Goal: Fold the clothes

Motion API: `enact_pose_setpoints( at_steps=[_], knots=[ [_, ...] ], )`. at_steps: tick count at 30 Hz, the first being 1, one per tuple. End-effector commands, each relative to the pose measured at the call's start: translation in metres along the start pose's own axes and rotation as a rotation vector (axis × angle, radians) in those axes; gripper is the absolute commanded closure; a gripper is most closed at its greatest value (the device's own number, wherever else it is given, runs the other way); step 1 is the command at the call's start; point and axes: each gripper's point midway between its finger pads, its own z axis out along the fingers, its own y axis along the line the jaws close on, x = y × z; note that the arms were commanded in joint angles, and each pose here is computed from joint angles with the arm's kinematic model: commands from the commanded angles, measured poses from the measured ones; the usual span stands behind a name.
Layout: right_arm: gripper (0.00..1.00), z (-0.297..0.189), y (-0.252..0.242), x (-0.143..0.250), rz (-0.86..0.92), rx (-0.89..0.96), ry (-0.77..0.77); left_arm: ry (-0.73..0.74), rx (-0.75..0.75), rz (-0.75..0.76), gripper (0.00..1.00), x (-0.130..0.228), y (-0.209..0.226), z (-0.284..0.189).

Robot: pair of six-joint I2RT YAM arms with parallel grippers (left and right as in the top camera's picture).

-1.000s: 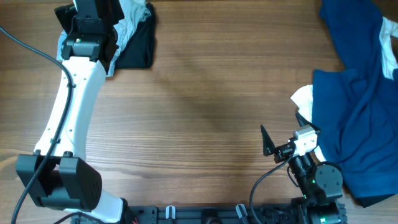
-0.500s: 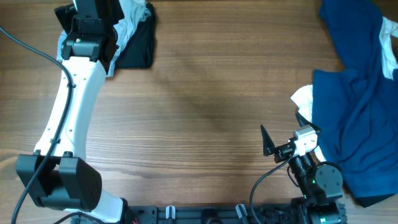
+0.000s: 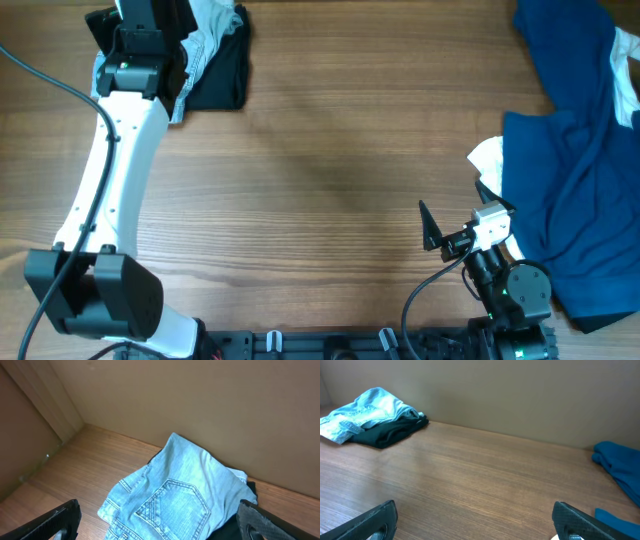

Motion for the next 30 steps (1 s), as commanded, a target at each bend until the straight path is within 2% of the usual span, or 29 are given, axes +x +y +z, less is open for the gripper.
enact_pose_setpoints(
  at_steps=[1, 7, 11, 13, 15, 19, 25, 30],
  knots=[
    [0.0, -0.001, -0.003, -0.003, 0.01, 0.014, -0.014, -0.068, -0.021, -0.019, 0.0, -0.029, 0.021, -0.03],
    [0.0, -0.001, -0.003, -0.003, 0.01, 0.014, -0.014, -0.099, 0.0, -0.051, 0.0, -0.045, 0.055, -0.083],
    [0.01, -0.001, -0.003, -0.003, 0.01, 0.014, -0.014, -0.096, 0.259, -0.089, 0.0, -0.03, 0.056, -0.107],
    [0.0, -0.001, -0.003, -0.003, 0.009, 0.014, -0.014, -0.113, 0.386, -0.109, 0.0, -0.014, 0.058, -0.118],
    [0.0, -0.001, -0.003, -0.003, 0.01, 0.014, -0.014, -0.149, 0.439, -0.118, 0.0, 0.003, 0.063, -0.127],
    [0.0, -0.001, -0.003, -0.003, 0.01, 0.013, -0.014, -0.237, 0.453, -0.127, 0.0, 0.053, 0.071, -0.145],
    [0.0, -0.001, -0.003, -0.003, 0.01, 0.014, -0.014, -0.242, 0.487, -0.124, 0.0, 0.144, 0.073, -0.162],
    [0.0, -0.001, -0.003, -0.003, 0.01, 0.014, -0.014, -0.292, 0.494, -0.122, 0.0, 0.176, 0.073, -0.174]
  ],
)
